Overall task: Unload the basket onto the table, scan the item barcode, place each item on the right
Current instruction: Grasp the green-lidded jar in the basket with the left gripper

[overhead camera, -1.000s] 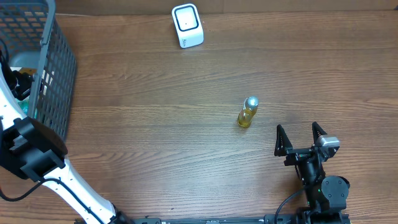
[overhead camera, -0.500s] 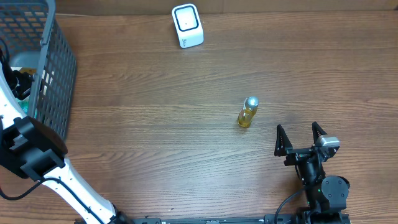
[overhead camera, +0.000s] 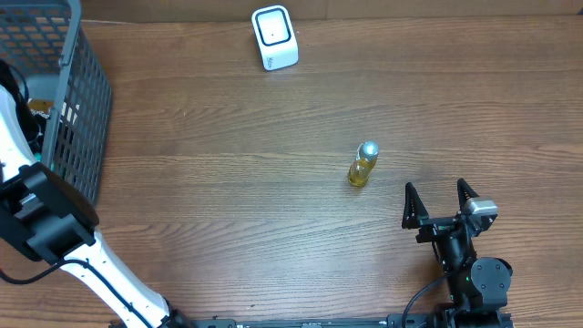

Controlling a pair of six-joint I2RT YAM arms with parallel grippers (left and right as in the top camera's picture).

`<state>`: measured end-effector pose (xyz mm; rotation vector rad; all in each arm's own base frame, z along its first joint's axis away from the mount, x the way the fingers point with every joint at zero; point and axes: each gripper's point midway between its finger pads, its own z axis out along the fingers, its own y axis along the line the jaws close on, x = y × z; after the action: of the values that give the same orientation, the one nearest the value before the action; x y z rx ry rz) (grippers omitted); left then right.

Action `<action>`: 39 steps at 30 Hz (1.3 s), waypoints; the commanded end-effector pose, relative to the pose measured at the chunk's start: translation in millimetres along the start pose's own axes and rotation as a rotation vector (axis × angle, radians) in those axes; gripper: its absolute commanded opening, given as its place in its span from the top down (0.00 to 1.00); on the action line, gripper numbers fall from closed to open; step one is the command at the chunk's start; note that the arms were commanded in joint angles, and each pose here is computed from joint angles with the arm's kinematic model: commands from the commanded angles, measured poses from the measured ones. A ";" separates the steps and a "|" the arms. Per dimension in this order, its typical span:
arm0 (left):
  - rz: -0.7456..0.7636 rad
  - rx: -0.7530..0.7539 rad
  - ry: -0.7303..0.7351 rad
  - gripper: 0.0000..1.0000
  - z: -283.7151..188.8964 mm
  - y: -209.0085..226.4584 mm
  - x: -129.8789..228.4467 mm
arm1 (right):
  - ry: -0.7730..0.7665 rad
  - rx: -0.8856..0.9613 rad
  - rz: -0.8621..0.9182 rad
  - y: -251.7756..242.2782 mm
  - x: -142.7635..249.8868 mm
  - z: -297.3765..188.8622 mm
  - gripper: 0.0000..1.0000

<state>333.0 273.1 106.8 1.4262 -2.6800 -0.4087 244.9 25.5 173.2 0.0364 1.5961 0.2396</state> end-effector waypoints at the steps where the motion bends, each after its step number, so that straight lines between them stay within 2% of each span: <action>1: 0.022 -0.008 0.023 0.00 14.1 2.2 1.8 | 0.004 0.005 0.003 -0.9 3.6 0.6 0.00; 14: 0.018 -0.001 0.016 0.00 43.5 -8.0 1.2 | 0.004 0.004 0.003 -0.9 3.7 0.6 0.00; 16: 0.018 -0.001 0.016 0.05 43.8 -8.0 1.1 | 0.004 0.004 0.003 -0.9 3.7 0.6 0.00; 20: 0.018 -0.001 0.016 0.23 43.5 -7.8 1.2 | 0.004 0.004 0.003 -0.9 3.7 0.6 0.00; 23: 0.018 0.000 0.014 0.29 42.9 -7.8 0.9 | 0.004 0.004 0.003 -0.9 3.7 0.6 0.00; 26: 0.014 0.003 0.008 0.31 40.0 -7.3 -0.2 | 0.004 0.004 0.003 -0.9 3.7 0.6 0.00; 32: -0.001 0.068 -0.035 0.32 11.0 -11.5 -10.8 | 0.004 0.005 0.003 -1.0 3.6 0.6 0.00; 39: -0.031 0.193 -0.143 0.32 -58.9 -10.8 -26.6 | 0.004 0.004 0.003 -0.9 3.7 0.6 0.00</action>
<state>353.7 274.9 116.0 1.4667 -2.7716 -0.3137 244.9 25.5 173.1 0.0364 1.5965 0.2396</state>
